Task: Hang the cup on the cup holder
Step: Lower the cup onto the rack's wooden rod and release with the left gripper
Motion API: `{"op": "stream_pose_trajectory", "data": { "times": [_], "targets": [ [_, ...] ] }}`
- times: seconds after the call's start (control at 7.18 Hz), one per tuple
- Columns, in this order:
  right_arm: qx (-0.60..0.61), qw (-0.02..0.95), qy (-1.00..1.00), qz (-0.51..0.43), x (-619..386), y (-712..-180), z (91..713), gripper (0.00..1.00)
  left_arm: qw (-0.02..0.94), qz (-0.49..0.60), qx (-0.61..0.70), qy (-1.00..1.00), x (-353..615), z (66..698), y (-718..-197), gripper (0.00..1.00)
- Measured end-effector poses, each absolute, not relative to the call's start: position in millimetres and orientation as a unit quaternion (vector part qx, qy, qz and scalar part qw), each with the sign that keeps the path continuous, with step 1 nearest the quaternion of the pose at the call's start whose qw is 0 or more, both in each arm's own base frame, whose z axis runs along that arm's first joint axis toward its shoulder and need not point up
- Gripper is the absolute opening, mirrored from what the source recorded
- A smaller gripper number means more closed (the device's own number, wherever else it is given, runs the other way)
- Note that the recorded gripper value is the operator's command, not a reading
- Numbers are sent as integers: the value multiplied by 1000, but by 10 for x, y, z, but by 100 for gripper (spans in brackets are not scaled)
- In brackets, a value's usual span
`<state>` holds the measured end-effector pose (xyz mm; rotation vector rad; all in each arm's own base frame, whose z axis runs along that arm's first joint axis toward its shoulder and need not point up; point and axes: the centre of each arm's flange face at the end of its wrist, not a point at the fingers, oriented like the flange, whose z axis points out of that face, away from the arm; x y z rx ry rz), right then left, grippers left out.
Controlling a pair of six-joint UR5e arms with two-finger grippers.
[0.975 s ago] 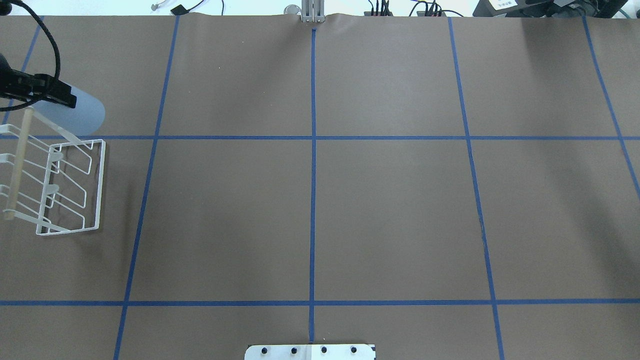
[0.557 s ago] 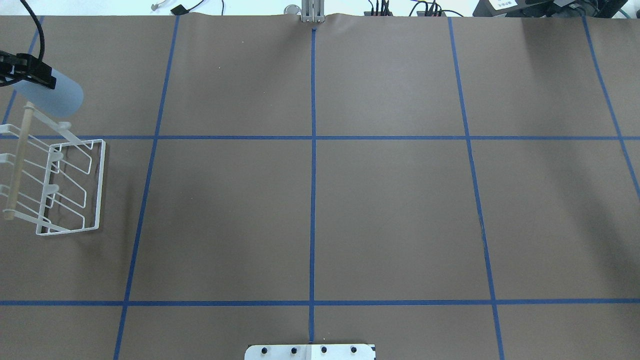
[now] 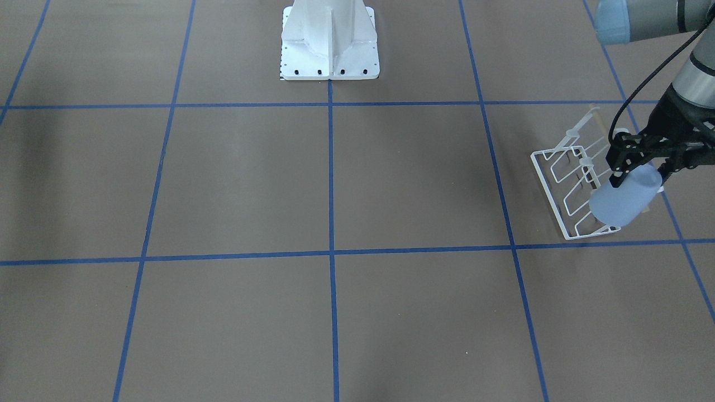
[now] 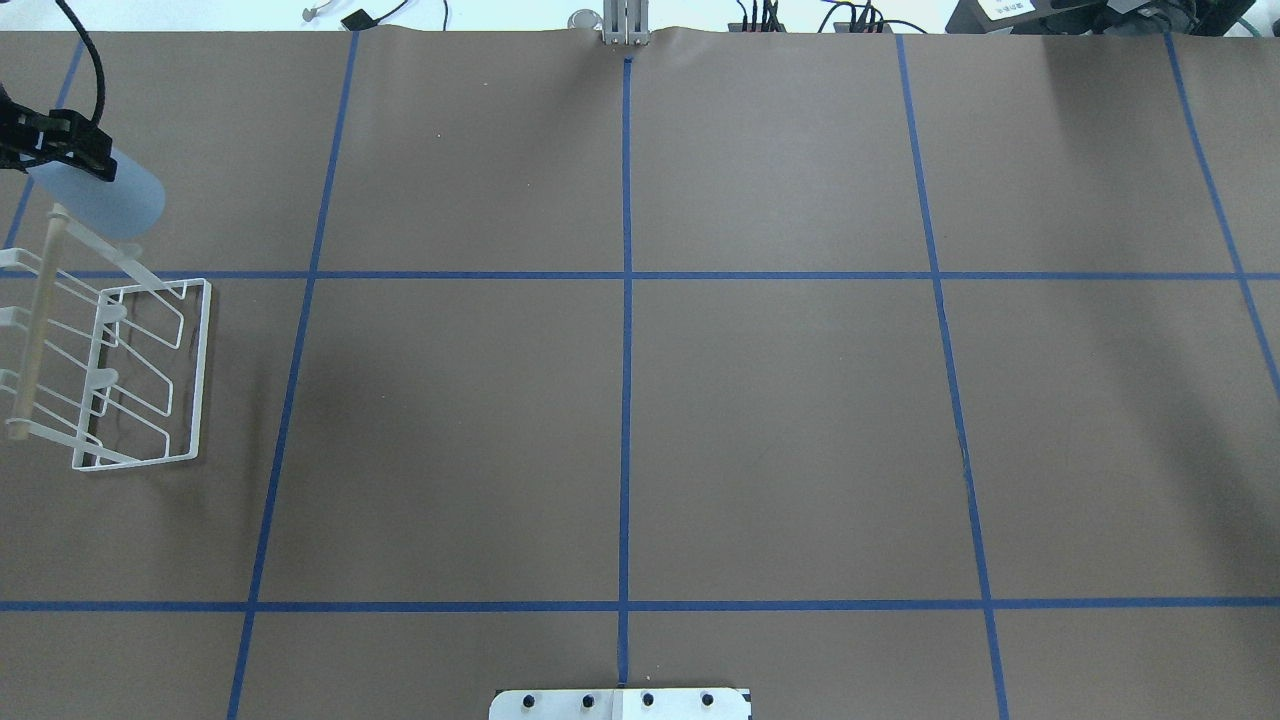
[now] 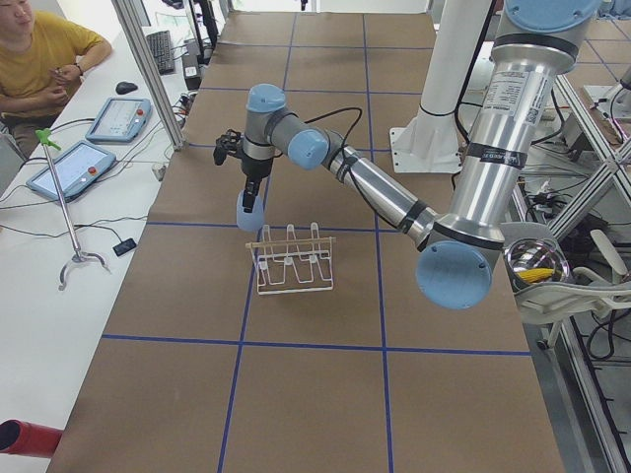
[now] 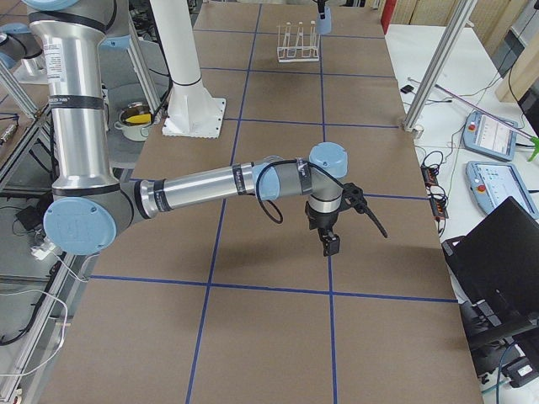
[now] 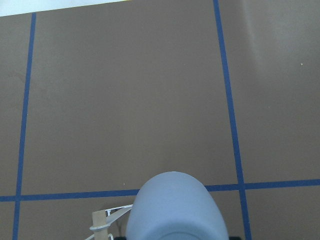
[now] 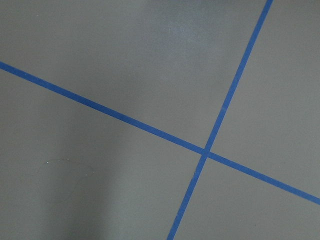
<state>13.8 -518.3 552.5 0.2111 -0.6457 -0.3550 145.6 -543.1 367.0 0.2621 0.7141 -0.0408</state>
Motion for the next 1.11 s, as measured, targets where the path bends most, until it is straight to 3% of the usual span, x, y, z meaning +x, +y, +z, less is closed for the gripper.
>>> {"op": "stream_pose_trajectory", "data": {
  "times": [1.11],
  "targets": [
    [100,927,-316,-174,85,-5185,5528,100,932,-2,81,353,1762,3992,-5415,0]
  ]
}}
